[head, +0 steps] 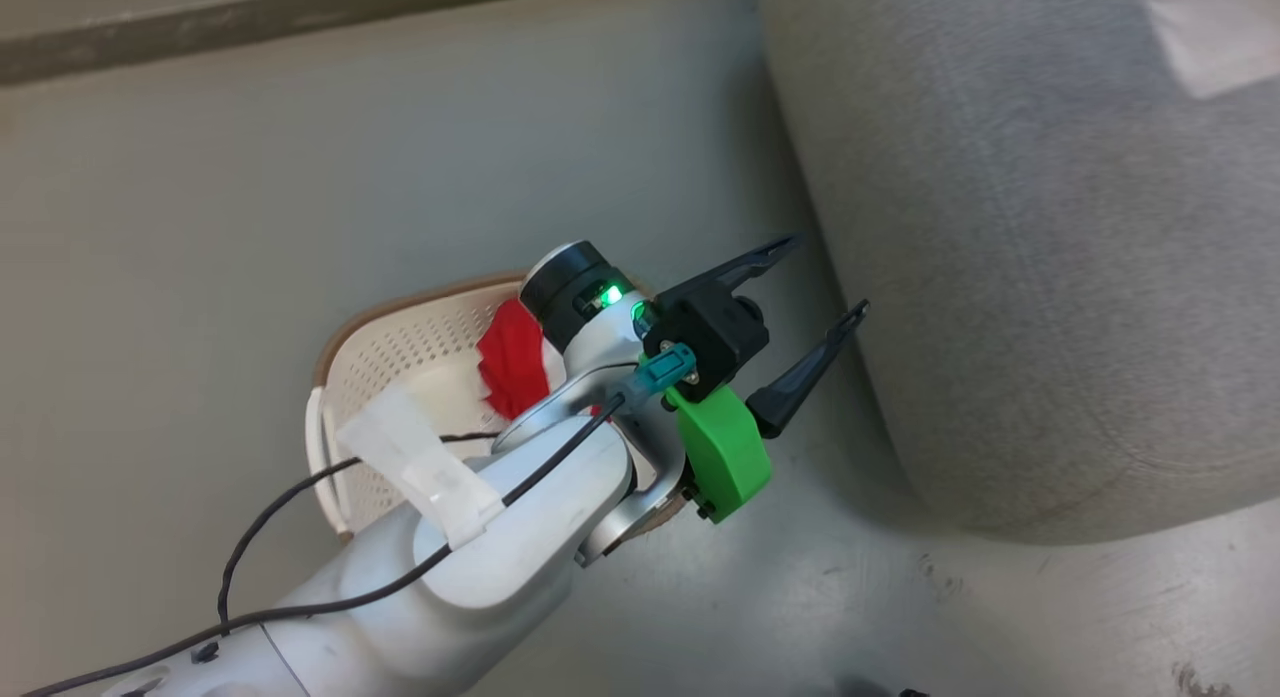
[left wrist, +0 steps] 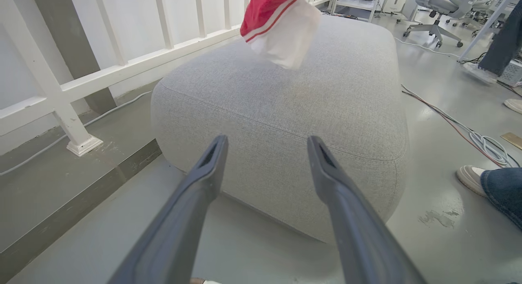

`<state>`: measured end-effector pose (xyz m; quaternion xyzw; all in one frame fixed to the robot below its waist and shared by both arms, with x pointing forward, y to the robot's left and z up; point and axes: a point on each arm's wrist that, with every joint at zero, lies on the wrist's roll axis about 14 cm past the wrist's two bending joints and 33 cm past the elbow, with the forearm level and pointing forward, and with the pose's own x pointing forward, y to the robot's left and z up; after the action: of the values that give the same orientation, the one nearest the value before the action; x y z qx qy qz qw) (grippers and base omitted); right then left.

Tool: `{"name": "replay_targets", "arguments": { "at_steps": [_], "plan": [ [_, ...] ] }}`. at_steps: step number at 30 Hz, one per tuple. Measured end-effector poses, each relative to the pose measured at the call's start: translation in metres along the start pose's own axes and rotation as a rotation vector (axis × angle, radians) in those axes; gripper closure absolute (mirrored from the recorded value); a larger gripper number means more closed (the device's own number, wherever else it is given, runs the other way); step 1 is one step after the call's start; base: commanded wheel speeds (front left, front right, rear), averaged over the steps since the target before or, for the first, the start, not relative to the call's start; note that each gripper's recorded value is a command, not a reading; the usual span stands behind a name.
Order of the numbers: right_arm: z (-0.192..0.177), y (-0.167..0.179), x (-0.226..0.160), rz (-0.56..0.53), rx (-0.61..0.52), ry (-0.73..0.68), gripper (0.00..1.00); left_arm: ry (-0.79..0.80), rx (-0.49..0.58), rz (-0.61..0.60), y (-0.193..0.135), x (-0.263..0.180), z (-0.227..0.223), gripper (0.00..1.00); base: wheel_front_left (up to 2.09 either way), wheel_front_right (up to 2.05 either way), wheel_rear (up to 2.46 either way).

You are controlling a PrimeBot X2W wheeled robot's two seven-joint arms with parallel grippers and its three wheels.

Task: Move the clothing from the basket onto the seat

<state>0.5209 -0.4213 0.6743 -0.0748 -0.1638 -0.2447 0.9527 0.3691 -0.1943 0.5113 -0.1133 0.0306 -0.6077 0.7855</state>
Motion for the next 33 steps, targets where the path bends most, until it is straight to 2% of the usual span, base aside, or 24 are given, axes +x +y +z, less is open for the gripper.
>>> {"name": "replay_targets", "arguments": {
  "at_steps": [9, 17, 31, 32, 33],
  "plan": [
    [-0.078, 0.025, 0.003, 0.021, -0.055, 0.151, 1.00, 0.038, -0.038, 0.062, 0.031, -0.013, -0.021, 0.00, 0.00, 0.00, 0.00],
    [-0.184, 0.031, -0.053, 0.022, -0.091, 0.422, 1.00, 0.062, -0.062, 0.047, 0.038, -0.014, -0.037, 0.00, 0.00, 0.00, 0.00],
    [-0.246, 0.008, -0.112, -0.018, -0.165, 0.633, 1.00, 0.071, -0.080, 0.026, 0.039, -0.015, -0.046, 0.00, 0.00, 0.00, 0.00],
    [-0.247, 0.008, -0.114, -0.019, -0.165, 0.640, 0.84, 0.076, -0.080, 0.027, 0.040, -0.015, -0.047, 0.00, 0.00, 0.00, 0.00],
    [-0.249, 0.008, -0.116, -0.019, -0.167, 0.646, 0.61, 0.077, -0.081, 0.028, 0.040, -0.015, -0.048, 0.00, 0.00, 0.00, 0.00]
  ]
}}
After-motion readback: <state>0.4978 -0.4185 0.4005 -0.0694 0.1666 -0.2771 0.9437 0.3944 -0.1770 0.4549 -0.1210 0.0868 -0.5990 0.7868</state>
